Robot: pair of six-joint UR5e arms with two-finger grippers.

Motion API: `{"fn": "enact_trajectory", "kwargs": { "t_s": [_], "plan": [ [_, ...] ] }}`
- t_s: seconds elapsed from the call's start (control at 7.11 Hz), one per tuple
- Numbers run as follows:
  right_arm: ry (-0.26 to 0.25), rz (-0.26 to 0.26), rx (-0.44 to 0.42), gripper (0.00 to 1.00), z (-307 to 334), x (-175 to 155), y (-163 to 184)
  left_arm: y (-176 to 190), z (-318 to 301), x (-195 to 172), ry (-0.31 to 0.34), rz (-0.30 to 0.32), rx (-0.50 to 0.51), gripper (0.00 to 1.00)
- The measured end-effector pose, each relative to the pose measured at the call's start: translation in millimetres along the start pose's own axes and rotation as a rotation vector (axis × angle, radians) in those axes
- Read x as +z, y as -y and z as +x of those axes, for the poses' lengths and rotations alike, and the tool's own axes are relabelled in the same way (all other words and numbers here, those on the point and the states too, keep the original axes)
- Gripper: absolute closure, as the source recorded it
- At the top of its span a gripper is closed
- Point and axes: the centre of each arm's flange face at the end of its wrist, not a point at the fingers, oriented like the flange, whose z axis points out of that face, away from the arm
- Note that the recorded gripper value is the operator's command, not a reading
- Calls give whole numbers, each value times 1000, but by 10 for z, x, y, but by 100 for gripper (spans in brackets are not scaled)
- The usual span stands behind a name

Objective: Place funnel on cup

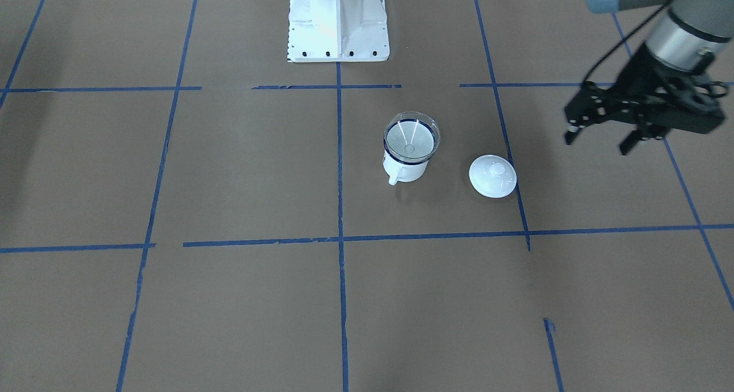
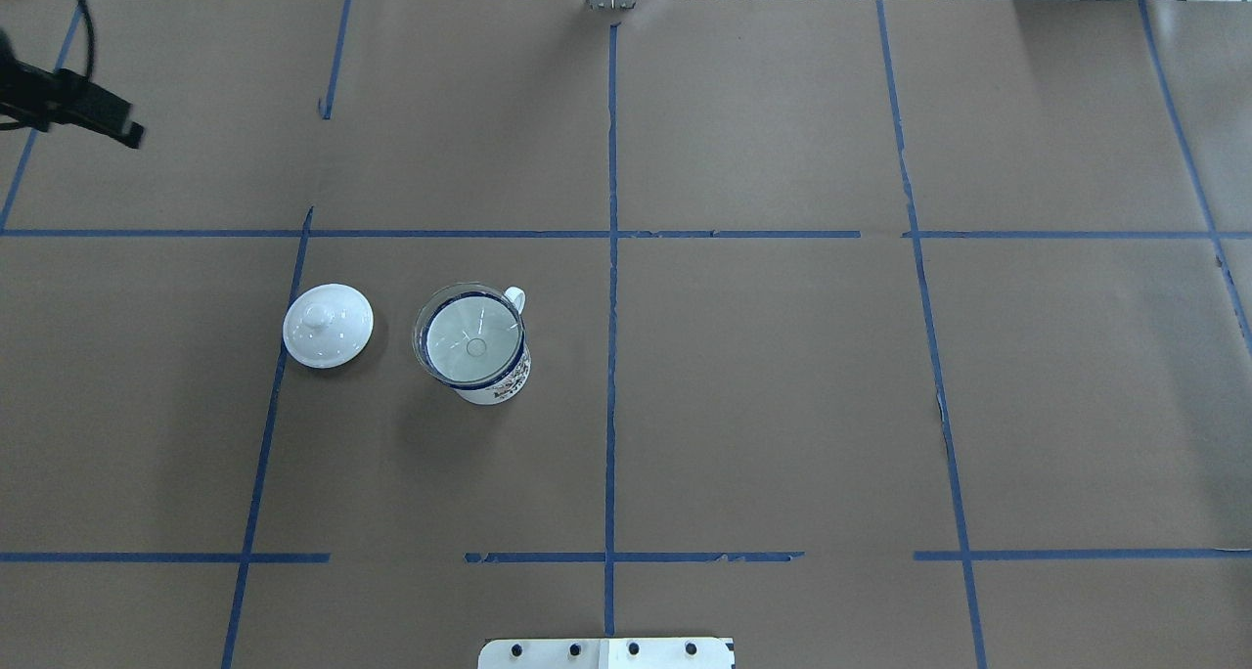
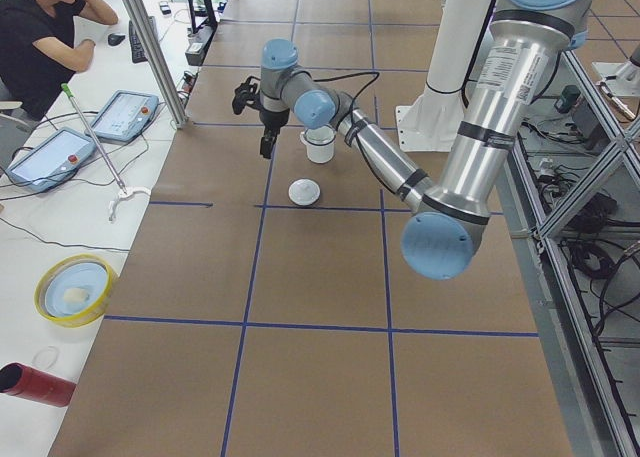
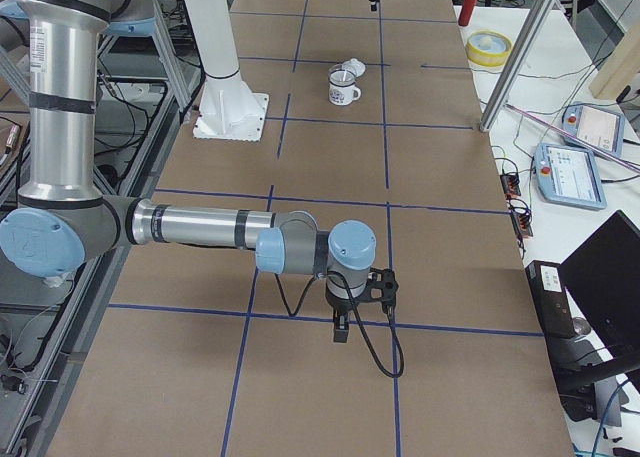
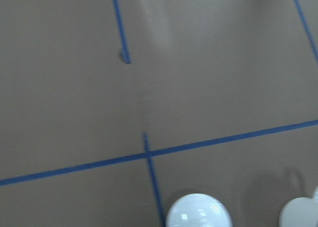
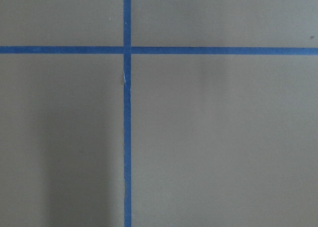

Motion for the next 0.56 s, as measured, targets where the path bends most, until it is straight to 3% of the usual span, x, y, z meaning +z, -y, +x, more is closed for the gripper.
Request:
{"fn": "enact_trajectory", "kwargs": {
  "t_s": [0.28, 0.56],
  "plan": [
    [0, 0, 0, 0, 0, 0, 0, -246, -1583, 14, 102, -58, 45, 0],
    [0, 0, 0, 0, -1, 0, 0, -951, -2453, 268, 118, -161, -8, 0]
  ]
}}
